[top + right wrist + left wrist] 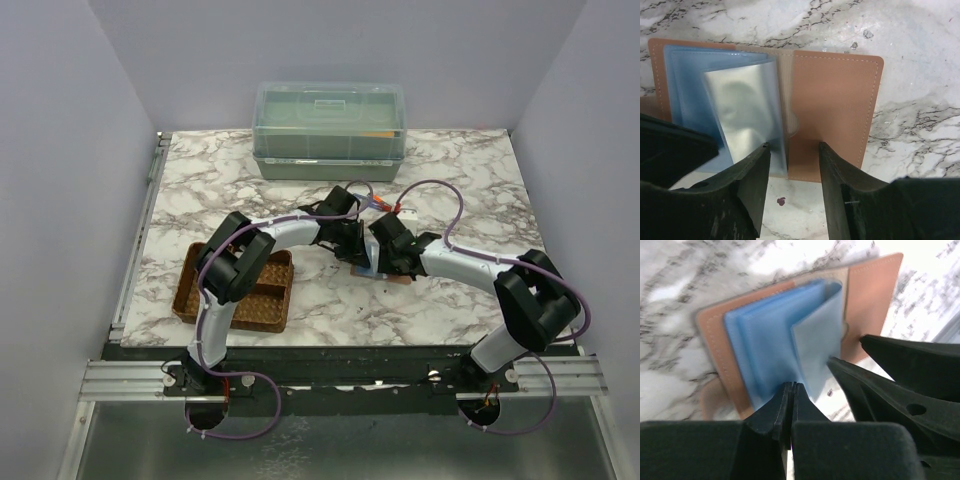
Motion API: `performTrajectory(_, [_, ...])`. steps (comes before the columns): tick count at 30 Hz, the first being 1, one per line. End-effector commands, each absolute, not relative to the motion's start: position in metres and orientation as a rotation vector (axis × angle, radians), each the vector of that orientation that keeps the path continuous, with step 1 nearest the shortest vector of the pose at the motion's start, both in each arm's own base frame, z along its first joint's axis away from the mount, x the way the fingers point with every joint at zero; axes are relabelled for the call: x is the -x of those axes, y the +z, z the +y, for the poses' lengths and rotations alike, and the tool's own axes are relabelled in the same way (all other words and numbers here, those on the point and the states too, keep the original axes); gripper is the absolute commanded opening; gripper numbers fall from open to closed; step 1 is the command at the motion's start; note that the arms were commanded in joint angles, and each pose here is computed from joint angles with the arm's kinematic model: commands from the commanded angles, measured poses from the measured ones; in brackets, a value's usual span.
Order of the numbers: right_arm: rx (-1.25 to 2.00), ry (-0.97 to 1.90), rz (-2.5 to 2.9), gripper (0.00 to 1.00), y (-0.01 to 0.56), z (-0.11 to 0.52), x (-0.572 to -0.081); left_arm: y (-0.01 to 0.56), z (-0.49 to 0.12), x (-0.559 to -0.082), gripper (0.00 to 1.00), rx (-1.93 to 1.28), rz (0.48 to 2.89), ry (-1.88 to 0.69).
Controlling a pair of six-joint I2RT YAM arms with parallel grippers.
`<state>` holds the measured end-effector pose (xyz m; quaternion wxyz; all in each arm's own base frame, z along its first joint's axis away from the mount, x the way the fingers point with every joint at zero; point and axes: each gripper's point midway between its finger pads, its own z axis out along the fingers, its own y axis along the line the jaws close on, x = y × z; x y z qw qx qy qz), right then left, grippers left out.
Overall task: Put the credit cards into the card holder
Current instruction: Turn over the card slot in the card holder.
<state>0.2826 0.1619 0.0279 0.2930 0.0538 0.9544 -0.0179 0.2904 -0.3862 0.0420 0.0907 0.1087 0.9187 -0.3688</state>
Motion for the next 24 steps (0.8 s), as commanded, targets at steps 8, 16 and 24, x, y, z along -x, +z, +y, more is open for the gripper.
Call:
performTrajectory(8, [0.031, 0.109, 2.494, 0.75, 0.051, 0.185, -0.292, 0.005, -0.371, -0.285, 0.0, -0.246, 2.888, -0.966])
performTrajectory(16, [0.119, 0.092, 2.516, 0.84, 0.043, 0.189, -0.286, 0.008, -0.37, -0.287, 0.0, -0.247, 2.88, -0.953])
performTrajectory(24, [0.171, 0.076, 2.537, 0.86, 0.03, 0.199, -0.283, 0.007, -0.37, -0.287, 0.0, -0.247, 2.883, -0.954])
